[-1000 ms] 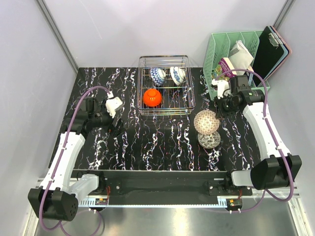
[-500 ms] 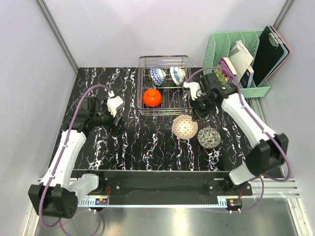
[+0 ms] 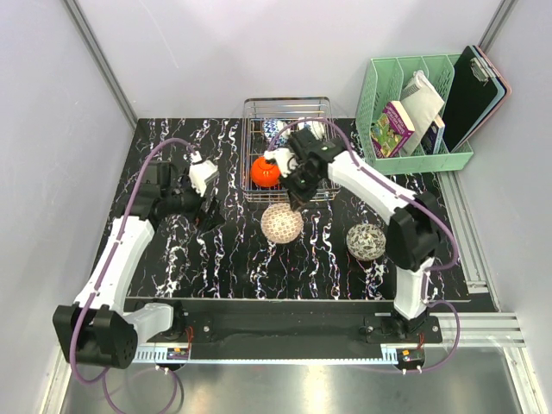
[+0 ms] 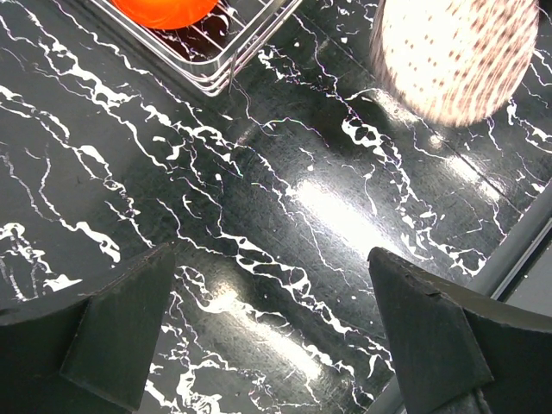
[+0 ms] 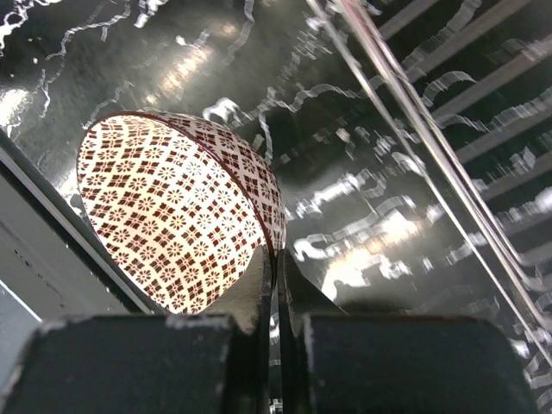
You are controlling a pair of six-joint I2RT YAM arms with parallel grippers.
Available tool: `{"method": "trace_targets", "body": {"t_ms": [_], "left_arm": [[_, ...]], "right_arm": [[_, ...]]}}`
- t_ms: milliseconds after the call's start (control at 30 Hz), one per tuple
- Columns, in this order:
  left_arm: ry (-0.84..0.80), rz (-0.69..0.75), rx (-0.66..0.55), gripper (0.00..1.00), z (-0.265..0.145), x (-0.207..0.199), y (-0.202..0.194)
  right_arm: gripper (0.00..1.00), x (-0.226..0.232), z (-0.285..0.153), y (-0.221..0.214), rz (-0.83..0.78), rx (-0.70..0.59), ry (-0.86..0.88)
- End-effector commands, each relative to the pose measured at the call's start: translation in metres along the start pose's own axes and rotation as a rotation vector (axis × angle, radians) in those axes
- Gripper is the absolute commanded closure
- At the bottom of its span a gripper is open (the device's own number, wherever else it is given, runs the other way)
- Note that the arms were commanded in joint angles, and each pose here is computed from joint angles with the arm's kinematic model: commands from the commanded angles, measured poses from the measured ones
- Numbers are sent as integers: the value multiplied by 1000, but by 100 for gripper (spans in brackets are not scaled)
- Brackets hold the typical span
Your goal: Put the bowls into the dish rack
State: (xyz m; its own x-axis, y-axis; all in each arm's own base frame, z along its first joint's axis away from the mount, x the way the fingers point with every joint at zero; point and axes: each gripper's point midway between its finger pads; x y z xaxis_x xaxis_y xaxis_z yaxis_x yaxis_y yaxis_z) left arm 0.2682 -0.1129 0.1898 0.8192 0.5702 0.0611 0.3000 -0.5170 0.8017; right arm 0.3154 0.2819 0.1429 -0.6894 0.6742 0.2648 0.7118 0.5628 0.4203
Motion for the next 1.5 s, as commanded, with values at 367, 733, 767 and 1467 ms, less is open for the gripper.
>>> {"method": "trace_targets", "body": {"t_ms": [367, 733, 767, 1467], "left_arm": [[-6, -2, -55, 1, 12, 9, 12], [-22, 8, -55, 1, 18, 0, -1], [-26, 3, -53, 1, 20, -1, -4], [-20, -63, 158, 1, 109, -5, -42]], "right_arm": [[100, 64, 78, 28, -125, 28, 137], [54, 54, 89, 39, -152, 16, 88], [51, 53, 90, 38, -154, 17, 82], [34, -6, -21, 43, -121, -169, -126]]}}
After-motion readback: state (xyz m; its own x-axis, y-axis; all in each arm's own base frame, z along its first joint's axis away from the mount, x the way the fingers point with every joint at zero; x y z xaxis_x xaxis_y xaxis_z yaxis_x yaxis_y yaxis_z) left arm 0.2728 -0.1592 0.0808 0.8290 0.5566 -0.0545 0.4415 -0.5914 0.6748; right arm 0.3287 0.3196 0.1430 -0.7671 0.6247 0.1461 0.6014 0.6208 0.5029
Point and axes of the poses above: each gripper's point midway between its finger pads, its own z axis out along the fingers, its own x axis along the line the jaws close on, y = z × x, and after that the axes turned 9 degrees about z, right-handed
